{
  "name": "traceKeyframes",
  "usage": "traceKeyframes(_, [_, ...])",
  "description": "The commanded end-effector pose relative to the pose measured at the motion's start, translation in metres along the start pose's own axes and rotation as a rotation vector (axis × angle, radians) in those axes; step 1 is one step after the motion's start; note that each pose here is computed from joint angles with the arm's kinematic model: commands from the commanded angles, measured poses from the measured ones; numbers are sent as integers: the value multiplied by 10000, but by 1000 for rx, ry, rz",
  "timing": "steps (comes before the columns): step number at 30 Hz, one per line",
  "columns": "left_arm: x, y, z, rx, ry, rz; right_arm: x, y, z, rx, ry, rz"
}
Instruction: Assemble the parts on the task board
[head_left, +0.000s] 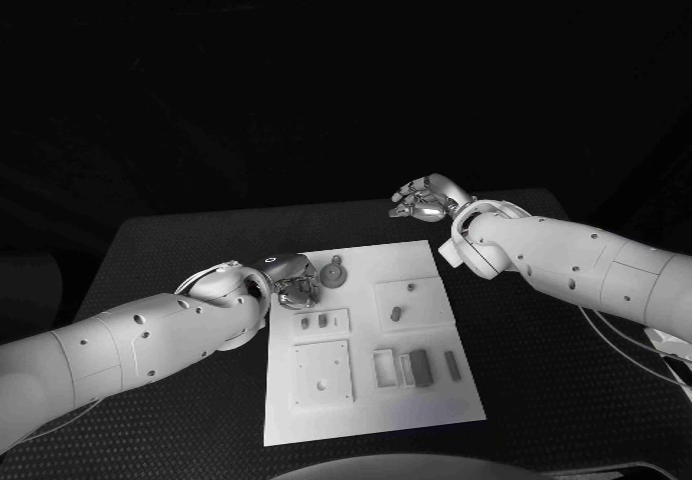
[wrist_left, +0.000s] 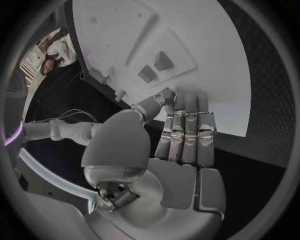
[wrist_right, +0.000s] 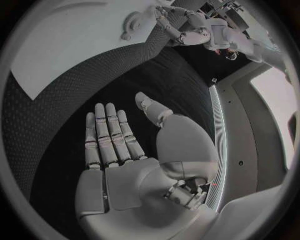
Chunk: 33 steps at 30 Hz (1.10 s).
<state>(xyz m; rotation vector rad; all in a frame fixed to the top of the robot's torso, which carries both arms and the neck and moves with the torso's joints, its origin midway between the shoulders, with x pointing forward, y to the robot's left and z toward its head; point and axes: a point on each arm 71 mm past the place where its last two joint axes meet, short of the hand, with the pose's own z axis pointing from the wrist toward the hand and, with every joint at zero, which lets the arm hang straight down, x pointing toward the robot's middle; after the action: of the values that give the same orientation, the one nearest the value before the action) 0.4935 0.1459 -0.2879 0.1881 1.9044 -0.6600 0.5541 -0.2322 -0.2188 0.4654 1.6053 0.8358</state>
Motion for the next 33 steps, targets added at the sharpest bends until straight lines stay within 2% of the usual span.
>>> traceKeyframes(1, [27, -34, 20, 2, 30, 10, 15, 9, -1, -7, 12, 1])
traceKeyframes(13, [83, -45, 43, -6, 75, 32, 17, 6, -3, -6, 14, 2])
traceKeyframes(18, [103, -23, 41, -20, 95, 55, 17, 5, -4, -6, 15, 2])
traceKeyframes(24, [136, 17, 53, -30, 91, 97, 21, 6, -4, -5, 17, 2])
traceKeyframes(33, [162, 24, 61, -24, 73, 108, 23, 1, -8, -5, 17, 2])
